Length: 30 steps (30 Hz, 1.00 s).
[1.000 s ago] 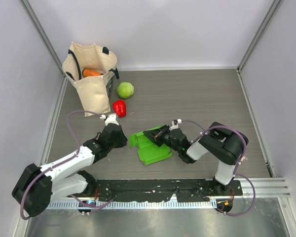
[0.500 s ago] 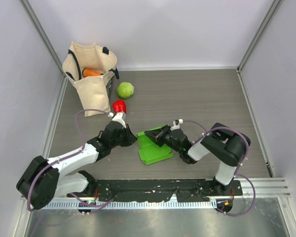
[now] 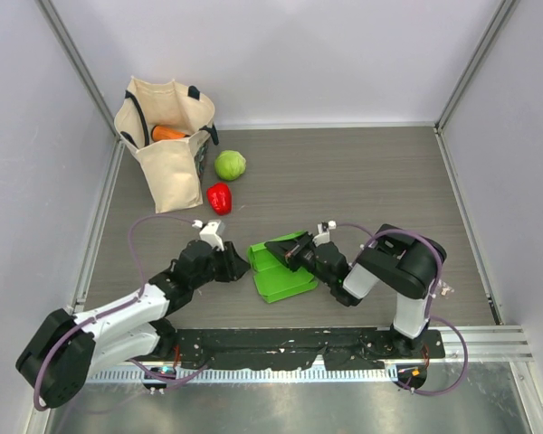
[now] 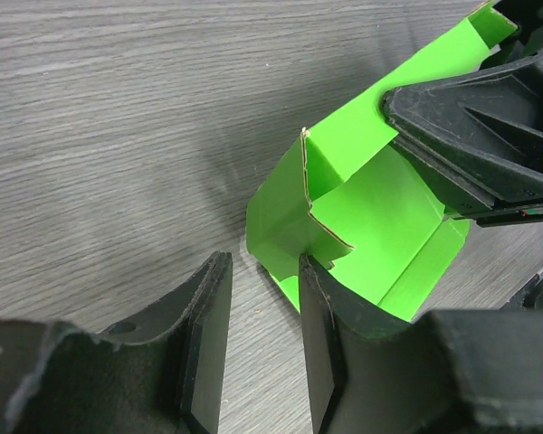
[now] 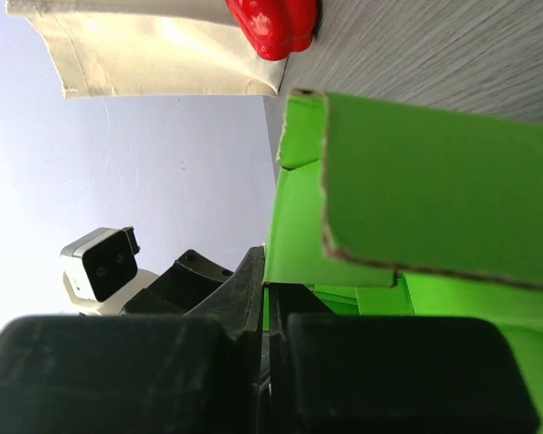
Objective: Fold the paper box
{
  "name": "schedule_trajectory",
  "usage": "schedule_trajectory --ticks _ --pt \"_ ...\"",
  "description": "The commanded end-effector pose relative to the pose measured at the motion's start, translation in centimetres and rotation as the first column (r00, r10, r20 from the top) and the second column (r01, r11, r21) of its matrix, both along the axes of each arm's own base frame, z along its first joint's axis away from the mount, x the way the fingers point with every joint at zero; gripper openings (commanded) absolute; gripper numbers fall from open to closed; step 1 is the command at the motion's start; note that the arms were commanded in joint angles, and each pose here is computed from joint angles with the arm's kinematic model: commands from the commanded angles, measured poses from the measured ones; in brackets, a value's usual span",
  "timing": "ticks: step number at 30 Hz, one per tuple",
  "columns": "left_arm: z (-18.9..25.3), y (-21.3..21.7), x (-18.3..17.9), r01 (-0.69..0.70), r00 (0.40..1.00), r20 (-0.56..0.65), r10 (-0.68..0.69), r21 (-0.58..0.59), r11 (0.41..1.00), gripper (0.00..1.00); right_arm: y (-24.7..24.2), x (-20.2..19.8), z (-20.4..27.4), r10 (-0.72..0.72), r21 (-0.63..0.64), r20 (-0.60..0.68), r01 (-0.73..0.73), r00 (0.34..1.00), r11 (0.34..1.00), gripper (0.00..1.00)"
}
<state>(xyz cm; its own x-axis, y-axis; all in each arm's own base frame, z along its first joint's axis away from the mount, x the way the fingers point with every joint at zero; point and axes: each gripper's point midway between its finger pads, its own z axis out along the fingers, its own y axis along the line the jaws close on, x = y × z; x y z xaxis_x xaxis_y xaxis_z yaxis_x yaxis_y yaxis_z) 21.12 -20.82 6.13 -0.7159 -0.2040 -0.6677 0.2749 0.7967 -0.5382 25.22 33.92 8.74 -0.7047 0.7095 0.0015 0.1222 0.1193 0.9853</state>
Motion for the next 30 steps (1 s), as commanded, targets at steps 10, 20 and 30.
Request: schedule_trajectory --ticks 10,20,30 --pt "2.4 -0.8 1.9 0.056 0.98 0.189 -0.057 0.012 0.998 0.4 -0.6 -1.3 -2.2 0.013 -0.026 0.053 -0.012 0.999 1.0 0.04" --pt "2.5 -1.7 2.5 0.045 0.972 0.227 -0.052 0.039 0.998 0.35 -0.6 -1.1 -2.1 0.007 -0.027 0.039 -0.006 0.999 1.0 0.03" --pt "3.3 -2.0 3.5 0.015 0.96 0.277 -0.034 0.071 0.997 0.4 0.0 -1.1 -0.8 0.018 0.017 0.033 -0.018 0.999 1.0 0.03"
